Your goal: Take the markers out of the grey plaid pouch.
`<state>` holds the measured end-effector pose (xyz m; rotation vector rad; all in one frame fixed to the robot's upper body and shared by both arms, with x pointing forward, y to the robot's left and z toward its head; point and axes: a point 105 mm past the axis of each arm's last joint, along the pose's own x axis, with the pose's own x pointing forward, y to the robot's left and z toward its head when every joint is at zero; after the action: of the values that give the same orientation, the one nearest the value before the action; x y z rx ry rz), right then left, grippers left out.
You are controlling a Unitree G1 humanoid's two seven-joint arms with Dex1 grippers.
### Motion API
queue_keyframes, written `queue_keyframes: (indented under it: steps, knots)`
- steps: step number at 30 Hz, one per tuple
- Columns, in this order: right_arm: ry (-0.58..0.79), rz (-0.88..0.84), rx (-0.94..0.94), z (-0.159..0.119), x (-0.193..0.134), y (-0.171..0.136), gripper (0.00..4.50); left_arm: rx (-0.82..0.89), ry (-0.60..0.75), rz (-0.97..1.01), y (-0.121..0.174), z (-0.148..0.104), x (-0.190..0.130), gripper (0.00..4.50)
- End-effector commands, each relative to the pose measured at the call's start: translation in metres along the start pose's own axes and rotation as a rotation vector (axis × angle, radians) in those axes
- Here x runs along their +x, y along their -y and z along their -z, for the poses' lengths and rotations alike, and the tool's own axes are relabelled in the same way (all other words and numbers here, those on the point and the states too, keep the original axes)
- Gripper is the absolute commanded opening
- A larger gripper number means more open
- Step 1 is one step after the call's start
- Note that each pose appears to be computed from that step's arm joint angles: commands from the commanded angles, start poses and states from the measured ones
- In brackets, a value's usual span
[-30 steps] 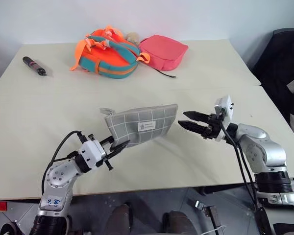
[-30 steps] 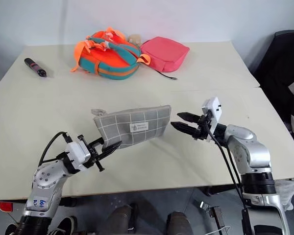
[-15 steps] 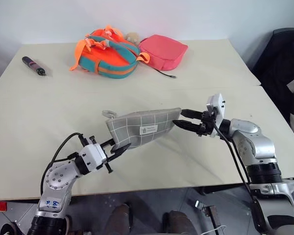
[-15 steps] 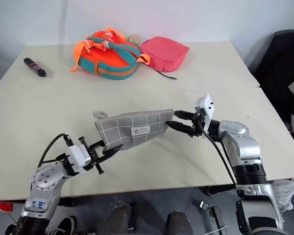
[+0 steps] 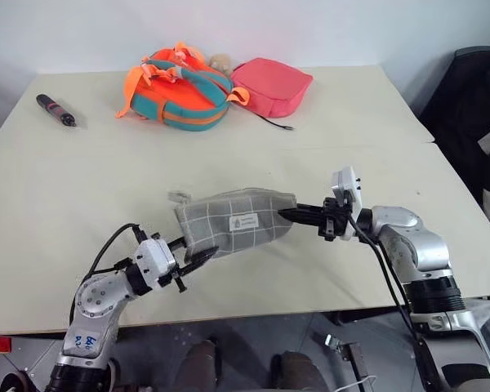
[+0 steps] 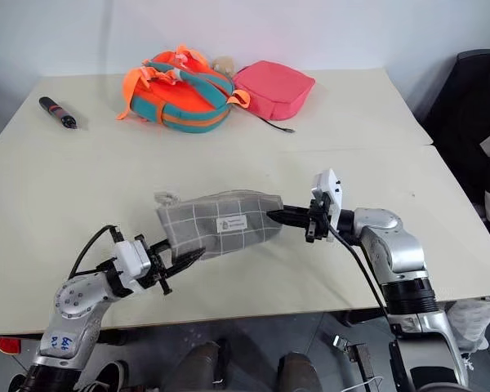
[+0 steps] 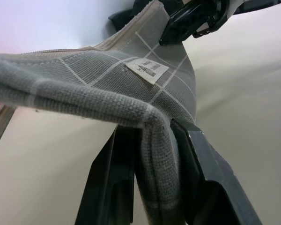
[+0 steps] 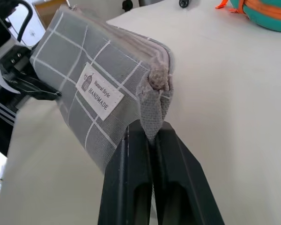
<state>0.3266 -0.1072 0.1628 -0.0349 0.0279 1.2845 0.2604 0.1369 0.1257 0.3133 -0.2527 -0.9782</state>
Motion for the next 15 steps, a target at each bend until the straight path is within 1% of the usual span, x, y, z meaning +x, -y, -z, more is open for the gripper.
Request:
queue_keyframes:
  steps: [1,3,5,9,13,15]
  knots:
    - [0.036,0.008,-0.086,-0.012,0.000,-0.001,0.00,-0.009,0.043,-0.040,-0.005,-0.015,0.001,2.64]
    - [0.045,0.019,-0.106,-0.014,-0.002,0.001,0.00,-0.106,0.068,-0.081,-0.011,-0.018,-0.001,3.24]
    - [0.047,0.029,-0.130,-0.014,-0.003,0.003,0.00,-0.132,0.079,-0.112,-0.017,-0.020,-0.002,3.24]
    - [0.051,0.051,-0.176,-0.013,-0.004,0.006,0.00,-0.118,0.093,-0.167,-0.027,-0.028,-0.002,3.24]
    - [0.063,0.067,-0.203,-0.014,-0.005,0.008,0.00,-0.117,0.096,-0.180,-0.030,-0.031,-0.002,3.24]
    - [0.077,0.077,-0.208,-0.016,-0.004,0.009,0.00,-0.096,0.056,-0.137,-0.019,-0.023,-0.003,2.85]
